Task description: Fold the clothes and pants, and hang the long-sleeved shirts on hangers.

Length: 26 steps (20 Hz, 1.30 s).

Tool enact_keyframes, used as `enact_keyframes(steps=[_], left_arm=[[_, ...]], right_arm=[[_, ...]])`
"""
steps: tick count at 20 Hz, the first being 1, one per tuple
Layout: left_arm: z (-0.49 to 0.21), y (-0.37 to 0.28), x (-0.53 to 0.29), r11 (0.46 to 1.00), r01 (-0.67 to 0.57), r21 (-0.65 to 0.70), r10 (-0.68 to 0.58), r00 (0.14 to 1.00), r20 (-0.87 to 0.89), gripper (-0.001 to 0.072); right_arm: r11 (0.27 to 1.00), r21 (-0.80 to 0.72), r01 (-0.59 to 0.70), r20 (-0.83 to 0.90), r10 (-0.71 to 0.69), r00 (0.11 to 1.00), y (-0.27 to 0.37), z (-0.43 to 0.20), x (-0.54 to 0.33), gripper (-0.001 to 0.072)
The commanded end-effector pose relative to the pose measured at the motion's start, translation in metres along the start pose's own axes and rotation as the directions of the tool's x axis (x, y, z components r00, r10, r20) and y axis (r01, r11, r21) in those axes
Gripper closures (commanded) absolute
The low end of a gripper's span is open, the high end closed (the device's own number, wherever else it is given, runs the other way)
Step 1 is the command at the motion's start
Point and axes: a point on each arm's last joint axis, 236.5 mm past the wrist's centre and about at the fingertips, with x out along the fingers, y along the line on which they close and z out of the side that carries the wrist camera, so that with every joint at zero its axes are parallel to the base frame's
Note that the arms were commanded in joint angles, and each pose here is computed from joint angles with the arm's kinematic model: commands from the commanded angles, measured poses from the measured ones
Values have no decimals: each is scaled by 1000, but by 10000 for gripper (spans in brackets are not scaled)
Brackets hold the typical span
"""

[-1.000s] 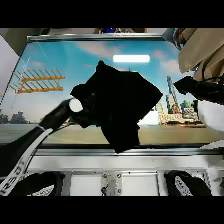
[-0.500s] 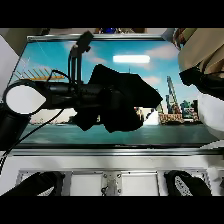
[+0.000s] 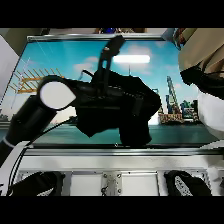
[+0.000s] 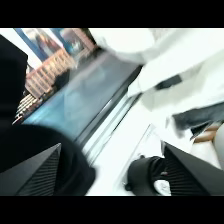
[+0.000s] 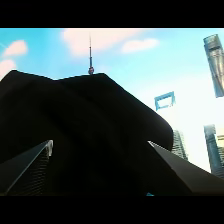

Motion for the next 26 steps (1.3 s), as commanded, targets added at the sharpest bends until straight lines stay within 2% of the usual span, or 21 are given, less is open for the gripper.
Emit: enact_keyframes(steps=[1,3,5,6,7,10,13,14,17,22,26], left_arm=[[12,52,3,995,-97,6,97,995,11,-13],[13,127,-35,952,-304,31,305,952,-16,-13],[-14,213,-80,848,-520,106,530,838,-131,-13],[-36,253,-100,795,-585,159,607,770,-196,-8],[-57,284,-113,766,-606,215,643,725,-248,86],[-122,353,-117,753,-579,312,657,675,-334,95],[-166,392,-103,750,-575,327,662,644,-383,95],[-175,403,-101,734,-580,354,679,621,-390,95],[-184,420,-87,712,-566,417,702,592,-396,95],[-195,417,-63,732,-519,441,680,598,-426,95],[-173,423,-55,695,-553,460,712,619,-331,95]], right_arm=[[999,-29,33,-7,-33,999,-8,-1,-1,57],[998,-46,53,-40,-55,998,-13,-9,-1,57],[997,-61,52,-81,-56,995,-13,-19,-2,57],[997,-64,50,-96,-57,994,-13,-23,-2,56],[997,-64,50,-113,-57,992,-13,-27,-2,56],[997,-65,50,-156,-60,986,-14,-37,-3,57],[995,-90,45,-186,-61,981,-14,-44,-5,56],[995,-89,45,-197,-61,978,-14,-47,-4,57],[995,-89,44,-217,-63,974,-15,-52,-5,57],[995,-89,45,-219,-63,974,-15,-52,-5,57],[995,-82,49,-241,-68,968,-19,-61,-2,57]])
